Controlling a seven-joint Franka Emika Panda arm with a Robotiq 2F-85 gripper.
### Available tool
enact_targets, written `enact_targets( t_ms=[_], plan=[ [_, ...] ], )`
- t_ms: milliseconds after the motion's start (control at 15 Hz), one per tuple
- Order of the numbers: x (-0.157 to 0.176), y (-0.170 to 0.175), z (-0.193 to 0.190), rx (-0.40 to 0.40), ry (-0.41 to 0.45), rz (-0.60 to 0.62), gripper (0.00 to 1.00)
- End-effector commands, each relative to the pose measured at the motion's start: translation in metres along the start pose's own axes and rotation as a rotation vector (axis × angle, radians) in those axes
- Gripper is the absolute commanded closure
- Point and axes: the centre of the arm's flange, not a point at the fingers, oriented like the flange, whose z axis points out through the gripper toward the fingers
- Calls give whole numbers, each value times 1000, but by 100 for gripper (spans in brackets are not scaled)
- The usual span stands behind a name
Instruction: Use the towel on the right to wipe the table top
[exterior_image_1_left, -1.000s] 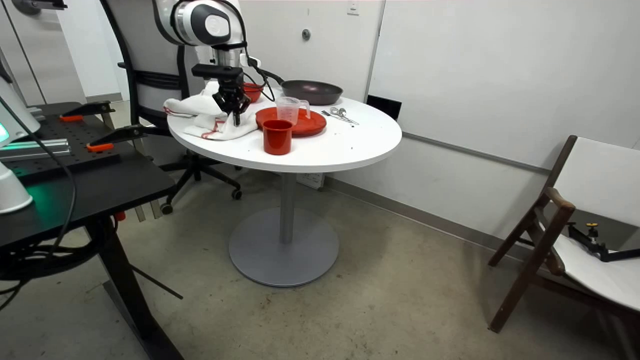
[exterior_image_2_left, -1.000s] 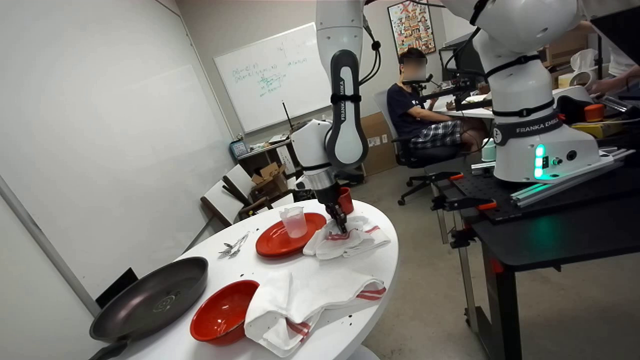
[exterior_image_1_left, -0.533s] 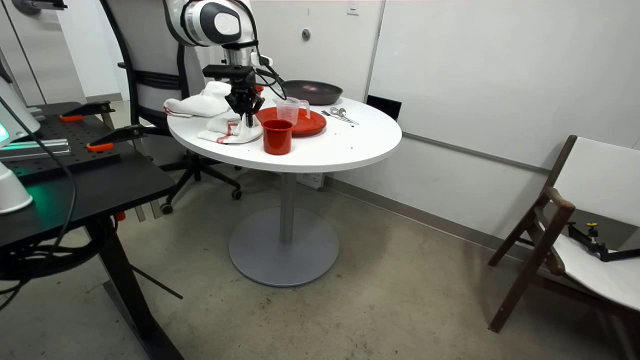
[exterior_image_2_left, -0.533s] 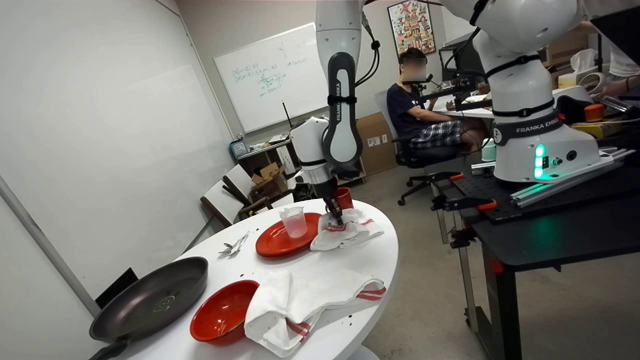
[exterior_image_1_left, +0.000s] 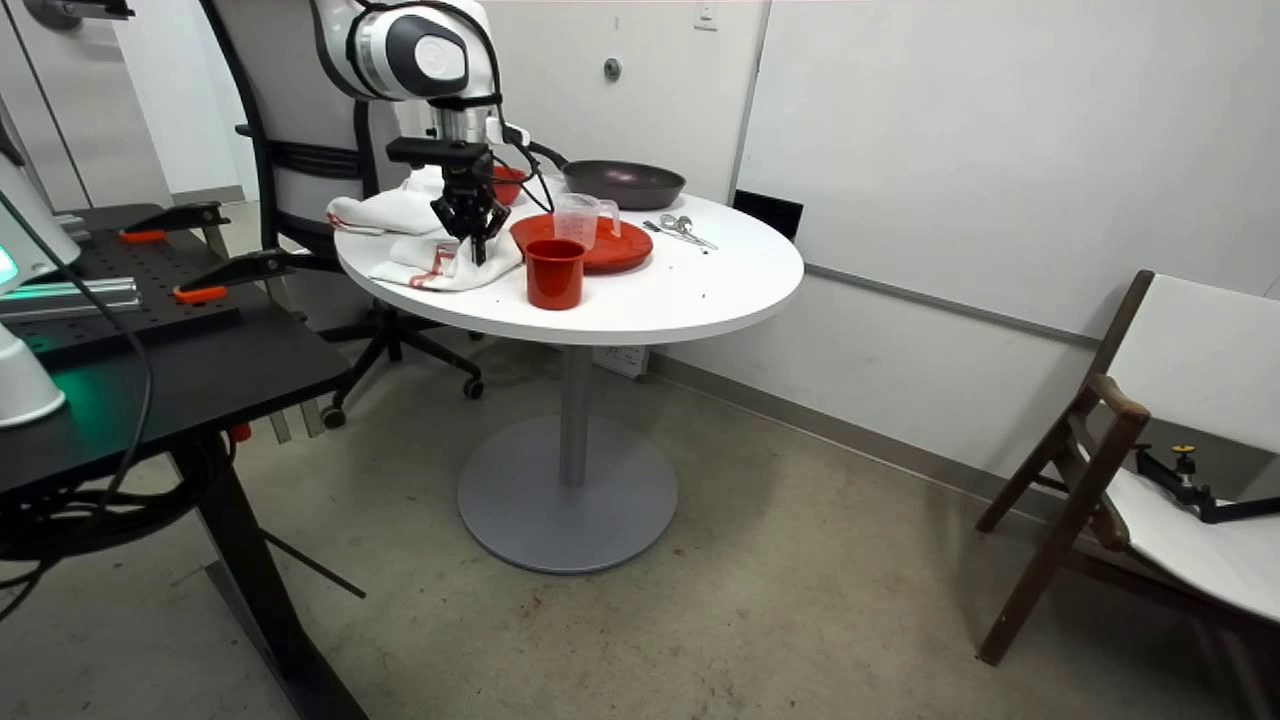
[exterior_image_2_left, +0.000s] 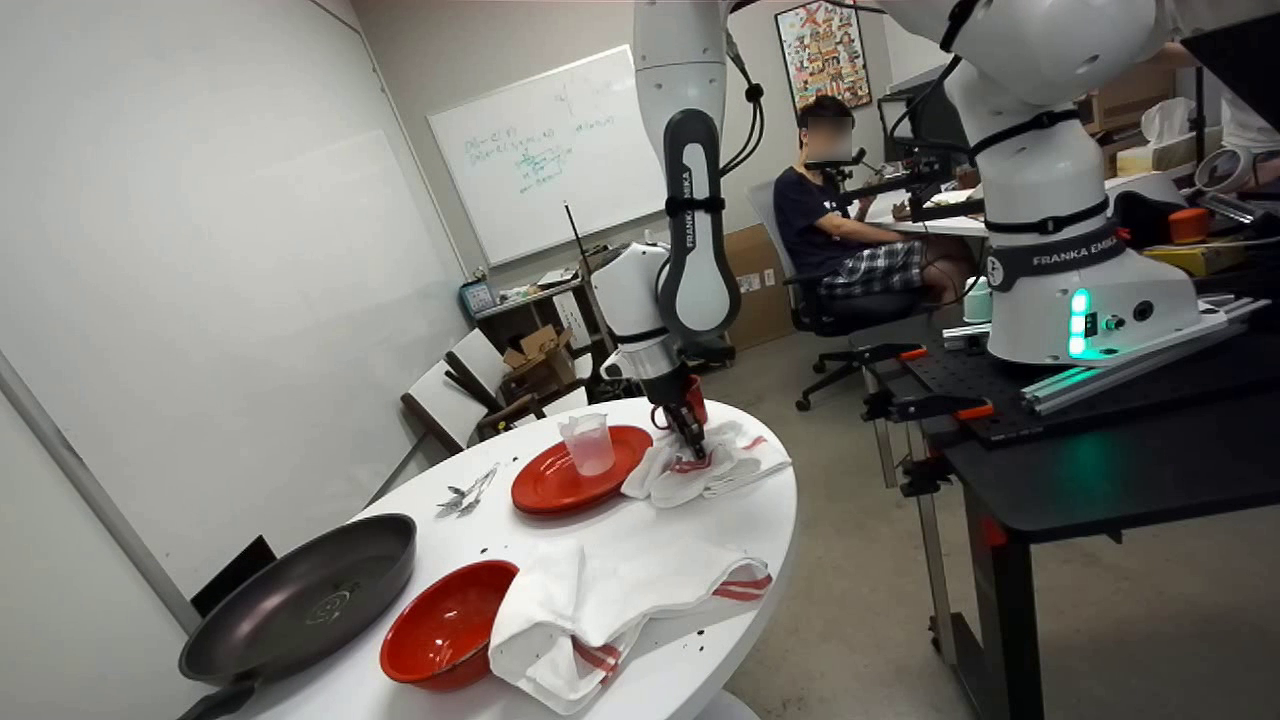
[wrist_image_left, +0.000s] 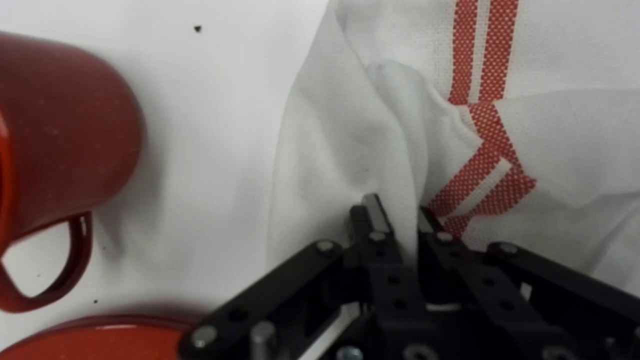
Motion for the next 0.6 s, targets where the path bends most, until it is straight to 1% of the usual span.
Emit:
enact_targets(
  t_ms=[0,533],
  plan=[
    [-12,-21,7,49,-25,-11,97],
    [-8,-35,2,65,-18,-30,97]
  ],
)
